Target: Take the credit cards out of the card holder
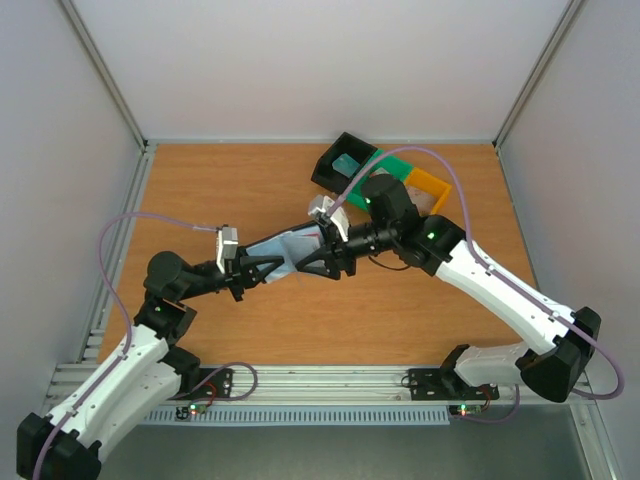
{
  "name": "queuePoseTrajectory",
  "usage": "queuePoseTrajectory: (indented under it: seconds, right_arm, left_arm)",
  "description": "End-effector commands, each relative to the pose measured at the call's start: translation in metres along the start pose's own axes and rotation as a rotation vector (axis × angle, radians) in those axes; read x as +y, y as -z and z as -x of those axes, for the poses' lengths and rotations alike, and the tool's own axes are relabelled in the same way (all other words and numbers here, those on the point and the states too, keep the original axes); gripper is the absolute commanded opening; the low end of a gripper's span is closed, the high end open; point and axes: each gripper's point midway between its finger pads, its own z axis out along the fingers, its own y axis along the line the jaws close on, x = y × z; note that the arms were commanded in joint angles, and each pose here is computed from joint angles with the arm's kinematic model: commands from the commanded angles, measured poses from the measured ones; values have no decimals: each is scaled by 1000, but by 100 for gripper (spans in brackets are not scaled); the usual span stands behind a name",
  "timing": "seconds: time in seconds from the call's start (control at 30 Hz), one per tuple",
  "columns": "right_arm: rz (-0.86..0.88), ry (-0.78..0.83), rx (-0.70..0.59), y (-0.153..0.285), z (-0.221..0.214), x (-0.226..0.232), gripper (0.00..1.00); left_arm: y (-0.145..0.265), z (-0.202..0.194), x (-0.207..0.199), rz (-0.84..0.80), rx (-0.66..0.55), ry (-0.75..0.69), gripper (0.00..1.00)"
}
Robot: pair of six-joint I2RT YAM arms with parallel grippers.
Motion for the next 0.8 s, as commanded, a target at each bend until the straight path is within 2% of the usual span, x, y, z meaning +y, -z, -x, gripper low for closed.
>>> queuePoseTrajectory:
  seconds: [0.0, 0.2, 0.43, 0.5, 0.67, 0.77]
  right_arm:
    - [-36, 17, -16, -9, 11, -4, 59]
    - [-102, 39, -2, -20, 12, -10, 59]
    - [-156, 60, -14, -12, 14, -13, 49]
    - [-172, 67, -13, -8, 14, -13, 44]
    - [-155, 108, -13, 2, 11, -3, 20]
    - [-173, 100, -3, 8, 8, -6, 19]
  left_arm:
    - [0, 6, -3, -7, -29, -36, 0]
    - [-1, 6, -3, -4, -30, -29, 0]
    - [-1, 5, -3, -6, -28, -28, 0]
    - [0, 5, -4, -8, -25, -26, 0]
    - [0, 3, -4, -7, -24, -24, 0]
    - [0, 5, -4, -7, -28, -28, 0]
